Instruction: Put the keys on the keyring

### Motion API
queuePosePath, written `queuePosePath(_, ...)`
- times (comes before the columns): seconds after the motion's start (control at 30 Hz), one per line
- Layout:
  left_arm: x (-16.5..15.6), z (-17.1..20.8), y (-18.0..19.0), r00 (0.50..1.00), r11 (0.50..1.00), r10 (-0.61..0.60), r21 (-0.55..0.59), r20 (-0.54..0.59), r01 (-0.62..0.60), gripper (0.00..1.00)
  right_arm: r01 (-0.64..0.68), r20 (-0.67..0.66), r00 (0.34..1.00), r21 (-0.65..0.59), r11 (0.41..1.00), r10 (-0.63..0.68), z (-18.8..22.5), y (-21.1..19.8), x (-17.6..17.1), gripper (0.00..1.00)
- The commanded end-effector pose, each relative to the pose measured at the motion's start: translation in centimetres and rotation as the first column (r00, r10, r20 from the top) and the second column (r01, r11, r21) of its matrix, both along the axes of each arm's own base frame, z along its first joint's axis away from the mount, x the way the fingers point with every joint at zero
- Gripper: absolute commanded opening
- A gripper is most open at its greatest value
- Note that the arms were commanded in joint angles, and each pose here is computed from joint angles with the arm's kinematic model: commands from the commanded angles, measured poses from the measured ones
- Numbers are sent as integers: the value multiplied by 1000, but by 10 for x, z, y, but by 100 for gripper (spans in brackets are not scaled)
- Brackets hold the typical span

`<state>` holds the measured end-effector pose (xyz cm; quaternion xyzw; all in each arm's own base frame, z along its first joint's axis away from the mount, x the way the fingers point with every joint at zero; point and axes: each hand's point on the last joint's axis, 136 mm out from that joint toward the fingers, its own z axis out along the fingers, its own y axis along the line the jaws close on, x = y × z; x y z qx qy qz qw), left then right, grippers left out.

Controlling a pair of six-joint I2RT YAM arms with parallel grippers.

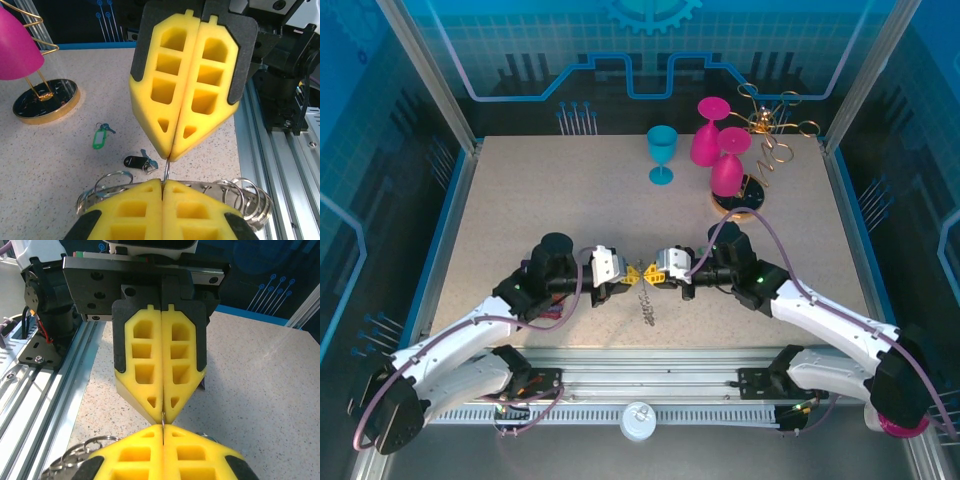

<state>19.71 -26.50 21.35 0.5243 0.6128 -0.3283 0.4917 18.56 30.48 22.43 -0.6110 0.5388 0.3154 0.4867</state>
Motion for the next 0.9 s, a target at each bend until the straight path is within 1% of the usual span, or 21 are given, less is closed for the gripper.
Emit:
queuePosePath(0.0,9,15,-3,997,999,25,-47,67,-22,0,-33,7,999,40,999,33,8,9,-6,0)
queuePosePath(0.07,11,14,-1,996,998,42,-50,82,-38,0,-13,5,1000,38,999,13,5,7,-3,0)
queuePosePath(0.17,11,12,1,993,998,49,-39,106,-45,0,25,-2,1000,64,998,-25,6,-3,4,26)
queuePosePath(0.2,10,12,2,992,999,44,-36,118,-40,0,36,5,999,70,997,-36,6,-7,5,29)
queuePosePath(0.3,8,11,3,987,999,29,-25,155,-26,0,47,32,998,27,999,-48,-6,-17,6,30)
queuePosePath(0.37,5,11,2,985,1000,15,-19,172,-12,0,37,43,998,-20,999,-36,-15,-19,4,30)
queuePosePath(0.43,4,11,2,983,1000,2,-15,186,0,0,26,45,999,-40,999,-25,-18,-17,3,30)
queuePosePath(0.63,-1,9,0,978,999,-36,6,205,36,0,7,55,998,-16,1000,-6,-12,-3,4,29)
queuePosePath(0.87,-4,7,-1,977,998,-58,39,207,51,0,3,68,998,5,1000,-4,-7,7,8,26)
